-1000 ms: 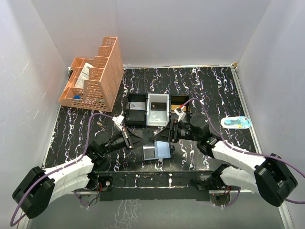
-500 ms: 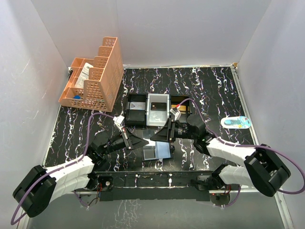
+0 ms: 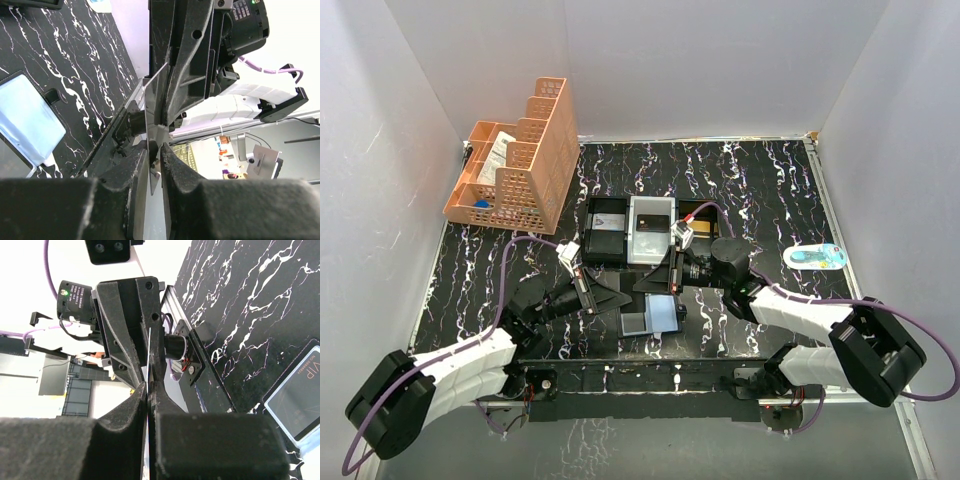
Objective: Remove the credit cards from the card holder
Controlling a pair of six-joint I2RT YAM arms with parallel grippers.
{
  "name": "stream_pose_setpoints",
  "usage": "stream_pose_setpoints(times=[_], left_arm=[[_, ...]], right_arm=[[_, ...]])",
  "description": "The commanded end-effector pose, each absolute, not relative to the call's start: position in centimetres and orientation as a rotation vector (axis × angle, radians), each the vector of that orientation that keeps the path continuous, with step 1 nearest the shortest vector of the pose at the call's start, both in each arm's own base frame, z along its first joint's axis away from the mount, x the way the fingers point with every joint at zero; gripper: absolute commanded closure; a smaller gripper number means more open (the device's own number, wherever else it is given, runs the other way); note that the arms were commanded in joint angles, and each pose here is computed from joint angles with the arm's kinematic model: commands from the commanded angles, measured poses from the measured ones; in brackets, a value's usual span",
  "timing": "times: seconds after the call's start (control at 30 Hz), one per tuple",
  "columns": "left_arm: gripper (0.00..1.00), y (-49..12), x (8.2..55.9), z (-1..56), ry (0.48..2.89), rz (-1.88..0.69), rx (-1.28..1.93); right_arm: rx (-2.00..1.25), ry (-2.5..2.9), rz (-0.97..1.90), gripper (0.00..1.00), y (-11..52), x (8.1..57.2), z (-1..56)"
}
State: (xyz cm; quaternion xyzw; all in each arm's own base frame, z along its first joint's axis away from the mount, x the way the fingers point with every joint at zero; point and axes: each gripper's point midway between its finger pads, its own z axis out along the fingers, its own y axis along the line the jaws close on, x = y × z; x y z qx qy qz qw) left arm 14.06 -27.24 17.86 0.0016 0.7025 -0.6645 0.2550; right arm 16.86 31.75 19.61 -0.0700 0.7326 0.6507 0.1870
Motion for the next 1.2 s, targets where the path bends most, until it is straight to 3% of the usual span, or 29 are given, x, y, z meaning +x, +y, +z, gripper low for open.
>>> stream_pose_setpoints(times=[0.0,0.1,0.27,0.53,0.93,1.17], left_arm=[[0.84,-27.0,13.3,18.9,1.859,-1.803,0.108],[0.86,-27.0,12.9,19.0,1.865,-1.797,0.138],[0.98,-26.9,12.8,19.4,1.836,-1.805,0.152],[1.0,-27.1,12.9,20.2,1.781,-1.852,0.156],[1.0,-27.1,12.9,20.7,1.752,-1.864,0.148],[1.0,-27.1,12.9,21.0,1.74,-1.866,0.149]], right_arm=[[-0.251,1.933,1.847,1.0,31.8,17.0,22.3],[-0.259,1.922,1.86,1.0,31.9,17.0,22.8],[-0.277,1.918,1.883,1.0,32.0,16.7,23.2],[-0.277,1.911,1.896,0.76,31.8,16.3,23.3],[-0.316,1.907,1.933,0.83,32.1,15.7,23.0],[-0.32,1.917,1.938,0.78,32.3,15.5,22.7]])
